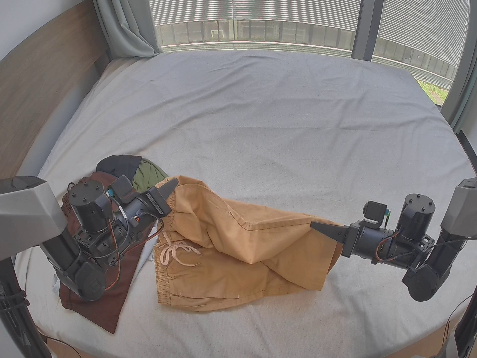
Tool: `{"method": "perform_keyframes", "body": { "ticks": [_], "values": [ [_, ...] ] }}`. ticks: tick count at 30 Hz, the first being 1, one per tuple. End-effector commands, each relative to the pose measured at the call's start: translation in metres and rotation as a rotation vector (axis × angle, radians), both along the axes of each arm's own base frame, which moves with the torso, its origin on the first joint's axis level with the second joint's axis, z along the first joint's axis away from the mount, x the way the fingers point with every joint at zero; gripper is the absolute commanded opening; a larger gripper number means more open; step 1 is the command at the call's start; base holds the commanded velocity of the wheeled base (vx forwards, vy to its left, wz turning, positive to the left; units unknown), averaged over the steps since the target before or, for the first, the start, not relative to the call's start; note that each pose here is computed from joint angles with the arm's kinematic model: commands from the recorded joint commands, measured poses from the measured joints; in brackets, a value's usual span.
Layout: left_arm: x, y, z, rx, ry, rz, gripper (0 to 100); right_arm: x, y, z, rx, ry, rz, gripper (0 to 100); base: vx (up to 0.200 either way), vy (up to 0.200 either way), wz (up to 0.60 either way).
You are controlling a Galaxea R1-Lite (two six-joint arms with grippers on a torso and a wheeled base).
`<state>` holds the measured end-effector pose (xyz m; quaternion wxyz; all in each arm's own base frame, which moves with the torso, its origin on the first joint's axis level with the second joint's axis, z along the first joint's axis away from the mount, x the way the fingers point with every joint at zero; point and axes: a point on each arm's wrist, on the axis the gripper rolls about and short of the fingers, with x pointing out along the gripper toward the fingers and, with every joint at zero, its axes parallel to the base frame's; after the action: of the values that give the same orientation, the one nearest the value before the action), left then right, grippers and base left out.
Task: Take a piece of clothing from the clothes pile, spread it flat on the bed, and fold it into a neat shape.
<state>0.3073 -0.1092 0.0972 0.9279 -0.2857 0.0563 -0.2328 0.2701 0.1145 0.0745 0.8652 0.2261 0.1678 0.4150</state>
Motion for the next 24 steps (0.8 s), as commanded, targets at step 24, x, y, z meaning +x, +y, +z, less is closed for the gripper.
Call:
{"method": "perform_keyframes", "body": {
  "ticks": [24],
  "values": [
    [-0.024,0.021,0.028,0.079,-0.118,-0.154,0,-0.007,-0.015,0.038,0.041,-0.133,-0.042,0,0.0,0.0,0.0]
  ]
}}
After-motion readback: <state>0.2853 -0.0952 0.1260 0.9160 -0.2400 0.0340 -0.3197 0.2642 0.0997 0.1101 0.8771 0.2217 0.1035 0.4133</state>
